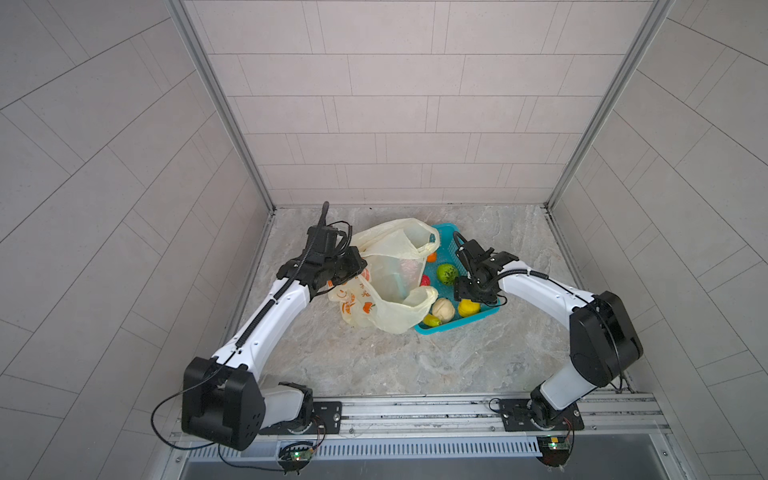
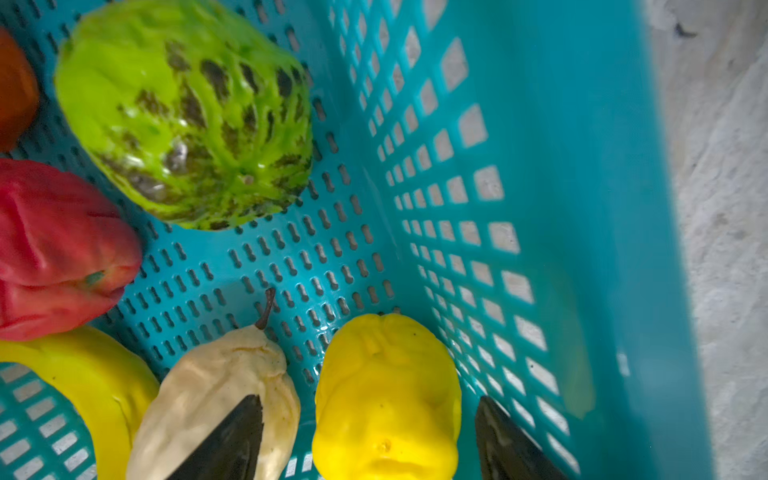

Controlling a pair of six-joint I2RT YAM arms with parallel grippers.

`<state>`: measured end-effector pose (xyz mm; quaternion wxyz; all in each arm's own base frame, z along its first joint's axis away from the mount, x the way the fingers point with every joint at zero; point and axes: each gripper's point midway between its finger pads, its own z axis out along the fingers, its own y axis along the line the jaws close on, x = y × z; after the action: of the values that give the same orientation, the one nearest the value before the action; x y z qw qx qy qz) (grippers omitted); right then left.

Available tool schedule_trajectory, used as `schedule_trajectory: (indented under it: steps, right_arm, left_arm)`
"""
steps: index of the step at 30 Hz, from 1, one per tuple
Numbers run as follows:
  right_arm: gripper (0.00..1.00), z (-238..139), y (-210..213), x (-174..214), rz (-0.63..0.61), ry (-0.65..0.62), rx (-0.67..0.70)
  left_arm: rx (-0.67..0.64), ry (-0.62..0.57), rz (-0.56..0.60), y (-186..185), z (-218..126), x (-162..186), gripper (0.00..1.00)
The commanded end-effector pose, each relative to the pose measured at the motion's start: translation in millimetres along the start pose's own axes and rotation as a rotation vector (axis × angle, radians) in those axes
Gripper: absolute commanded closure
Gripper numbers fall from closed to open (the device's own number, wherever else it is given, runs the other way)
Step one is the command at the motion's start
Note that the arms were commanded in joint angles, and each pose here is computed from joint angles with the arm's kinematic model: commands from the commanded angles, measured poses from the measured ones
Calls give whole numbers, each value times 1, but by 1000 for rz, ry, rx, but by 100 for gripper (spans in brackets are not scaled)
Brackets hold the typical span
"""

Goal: Place the fruits into the plastic bag
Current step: 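Grasp the yellow lemon in the basket with the right gripper and lift, then carry the lemon into the bag opening held by the left gripper, release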

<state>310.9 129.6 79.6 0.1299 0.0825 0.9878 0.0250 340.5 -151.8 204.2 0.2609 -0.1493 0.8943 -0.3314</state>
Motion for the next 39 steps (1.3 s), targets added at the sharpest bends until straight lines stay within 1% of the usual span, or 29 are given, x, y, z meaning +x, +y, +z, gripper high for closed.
schedule_trajectory:
  steps: [1, 7, 10, 11, 14, 18, 20, 24, 28, 30, 35, 39]
  right_arm:
    - [27, 11, -10, 10, 44, 59, 28]
    - [39, 31, -8, 13, 69, 117, 1]
    - [47, 36, -4, 13, 70, 122, -14]
    - [50, 34, -3, 11, 70, 115, -20]
    - [56, 26, -3, 6, 66, 79, -31]
    - [56, 0, 0, -9, 49, -14, -71]
    - [57, -23, 11, -24, 26, -97, -143]
    - [58, -77, 50, -42, -81, -213, -375]
    - [58, -120, 94, -47, -165, -261, -603]
    - [58, -138, 117, -48, -212, -283, -691]
    - [58, -163, 175, -50, -319, -354, -824]
    - [58, -174, 210, -50, -382, -376, -863]
  left_arm:
    - [-8, -4, 10, 3, -3, 2, 100]
    - [-10, -6, 9, 3, -4, 1, 100]
    - [-8, -10, 11, 1, -6, 0, 100]
    - [-10, -13, 36, 1, -6, -1, 100]
    - [-11, -16, 40, 1, -8, -1, 100]
    - [-9, -15, 43, 1, -8, -1, 100]
    - [-8, -14, 48, 1, -8, -1, 100]
    - [-2, -10, 60, -1, -7, -1, 100]
    - [9, -7, 68, -4, -7, -1, 100]
    - [13, -10, 71, -4, -8, -1, 100]
    - [18, -14, 71, -4, -10, 1, 100]
    - [19, -18, 69, -3, -12, 2, 100]
